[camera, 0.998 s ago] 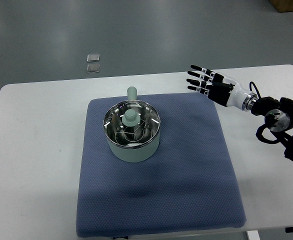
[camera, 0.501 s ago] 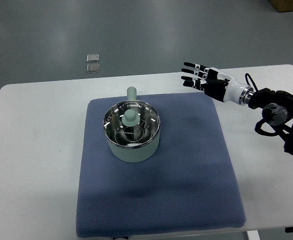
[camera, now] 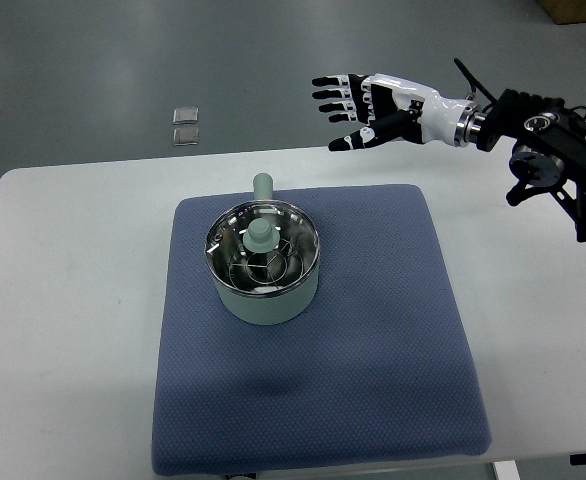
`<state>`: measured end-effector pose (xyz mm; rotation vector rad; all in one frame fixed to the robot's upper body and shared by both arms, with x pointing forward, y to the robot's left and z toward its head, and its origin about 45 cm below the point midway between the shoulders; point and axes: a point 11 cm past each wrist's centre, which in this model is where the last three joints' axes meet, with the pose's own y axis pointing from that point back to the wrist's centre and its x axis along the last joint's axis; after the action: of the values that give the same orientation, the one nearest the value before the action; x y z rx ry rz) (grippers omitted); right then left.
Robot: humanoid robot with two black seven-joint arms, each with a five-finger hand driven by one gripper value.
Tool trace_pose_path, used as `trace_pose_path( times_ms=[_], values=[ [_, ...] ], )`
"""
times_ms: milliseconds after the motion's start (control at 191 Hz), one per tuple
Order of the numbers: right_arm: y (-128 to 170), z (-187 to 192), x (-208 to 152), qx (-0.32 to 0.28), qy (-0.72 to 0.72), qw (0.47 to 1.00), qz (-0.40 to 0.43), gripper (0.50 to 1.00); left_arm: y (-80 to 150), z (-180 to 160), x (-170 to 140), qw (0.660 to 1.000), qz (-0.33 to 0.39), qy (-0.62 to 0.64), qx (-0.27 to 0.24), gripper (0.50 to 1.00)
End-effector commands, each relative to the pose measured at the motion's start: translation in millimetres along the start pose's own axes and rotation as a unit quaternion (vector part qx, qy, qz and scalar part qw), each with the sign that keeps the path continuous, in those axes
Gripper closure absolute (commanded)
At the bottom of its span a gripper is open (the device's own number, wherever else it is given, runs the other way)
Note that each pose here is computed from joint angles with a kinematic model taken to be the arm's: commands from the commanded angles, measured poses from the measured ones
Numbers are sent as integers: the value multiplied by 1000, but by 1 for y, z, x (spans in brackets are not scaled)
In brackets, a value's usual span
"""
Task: Open lid and place right of pot
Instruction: 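Move the right hand over the pot toward the lid's green knob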
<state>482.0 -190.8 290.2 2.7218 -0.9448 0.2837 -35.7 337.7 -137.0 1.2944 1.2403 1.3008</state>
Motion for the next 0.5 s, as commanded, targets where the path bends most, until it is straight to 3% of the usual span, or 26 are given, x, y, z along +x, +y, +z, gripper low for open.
trace_pose_path(
  times_ms=[0,178,334,350,496],
  values=[
    [-4,-26,-8,0,116,992,-39,566,0,0,0,1000,0,0,0,500],
    [-17,-69,-44,-8,307,944,-122,564,0,0,0,1000,0,0,0,500],
    [-28,-73,-68,-40,403,897,-178,564,0,0,0,1000,0,1,0,500],
    [-35,-71,-80,-57,438,873,-206,562,0,0,0,1000,0,1,0,500],
    [-54,-70,-107,-55,488,839,-232,564,0,0,0,1000,0,0,0,500]
  ],
)
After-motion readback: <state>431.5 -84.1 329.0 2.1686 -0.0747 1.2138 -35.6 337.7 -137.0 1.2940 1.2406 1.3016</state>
